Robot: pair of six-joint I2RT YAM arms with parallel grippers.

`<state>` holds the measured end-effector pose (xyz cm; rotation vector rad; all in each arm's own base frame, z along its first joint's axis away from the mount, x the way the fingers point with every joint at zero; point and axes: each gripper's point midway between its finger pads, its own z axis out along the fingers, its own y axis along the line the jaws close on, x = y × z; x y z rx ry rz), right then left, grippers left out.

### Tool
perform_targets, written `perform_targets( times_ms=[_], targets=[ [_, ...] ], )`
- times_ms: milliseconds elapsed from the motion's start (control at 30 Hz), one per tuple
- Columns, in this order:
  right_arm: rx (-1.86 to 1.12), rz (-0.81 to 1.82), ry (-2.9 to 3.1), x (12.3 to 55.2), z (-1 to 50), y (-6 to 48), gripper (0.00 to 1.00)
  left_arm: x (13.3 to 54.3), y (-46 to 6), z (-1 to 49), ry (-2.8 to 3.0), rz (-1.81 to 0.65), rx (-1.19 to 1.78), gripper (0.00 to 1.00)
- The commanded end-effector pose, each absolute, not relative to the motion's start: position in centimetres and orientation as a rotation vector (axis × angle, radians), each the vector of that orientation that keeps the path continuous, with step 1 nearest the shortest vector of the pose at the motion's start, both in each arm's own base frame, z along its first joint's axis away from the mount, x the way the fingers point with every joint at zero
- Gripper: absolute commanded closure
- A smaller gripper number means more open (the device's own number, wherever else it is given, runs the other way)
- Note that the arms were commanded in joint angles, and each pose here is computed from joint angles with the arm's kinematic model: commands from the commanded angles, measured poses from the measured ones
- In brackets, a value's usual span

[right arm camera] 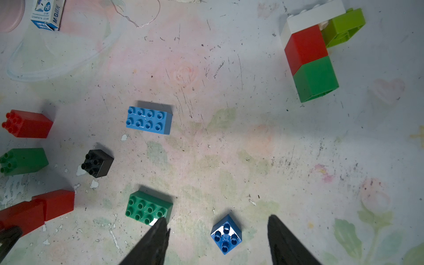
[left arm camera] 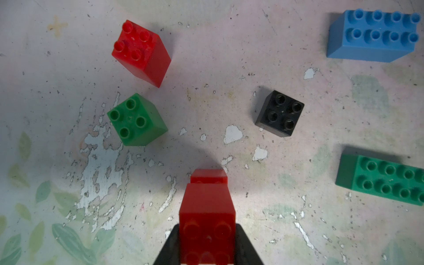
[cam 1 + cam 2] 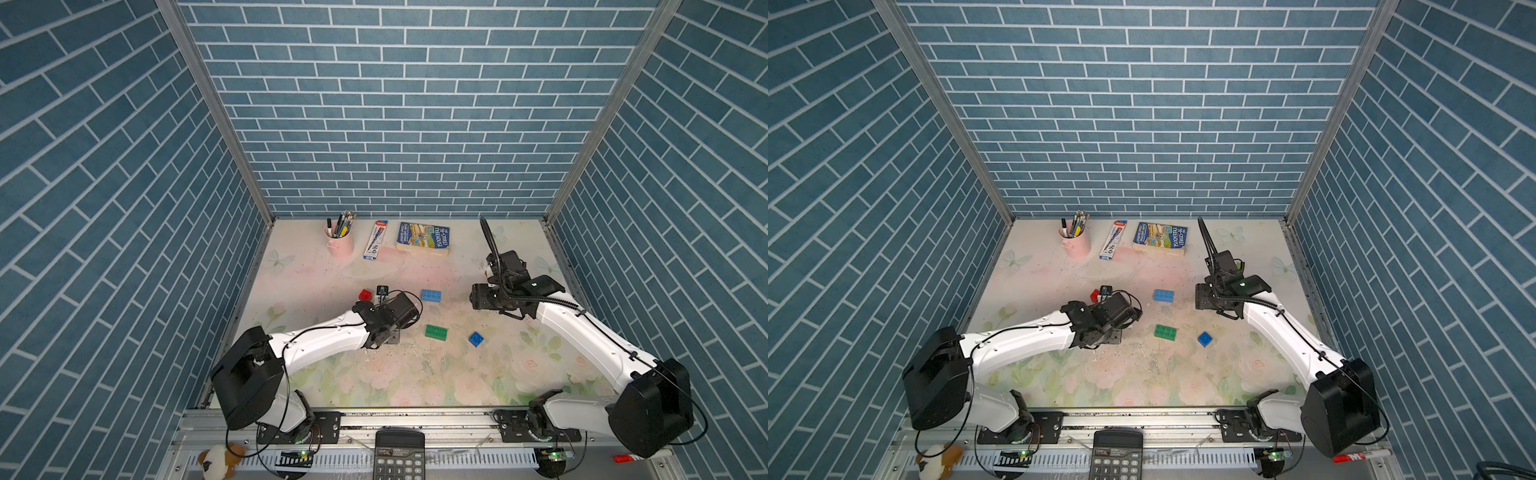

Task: Assemble the letter r with lego
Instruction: Assemble the lego brick with the lego brick.

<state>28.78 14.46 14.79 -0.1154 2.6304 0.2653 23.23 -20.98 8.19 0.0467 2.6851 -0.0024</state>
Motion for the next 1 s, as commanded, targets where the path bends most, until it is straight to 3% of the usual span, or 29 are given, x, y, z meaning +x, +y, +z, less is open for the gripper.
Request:
perform_targets(
  times_ms=[0,967],
  targets=[
    [-0.132,0.233,2.629,29.2,15.3,14.3,0.30,22.9,-20.9,7.4,2.733,0.012,0.034,0.89],
    [-0.129,0.252,2.642,30.2,15.2,14.9,0.30,23.1,-19.8,6.9,2.801,0.067,-0.021,0.89]
  ],
)
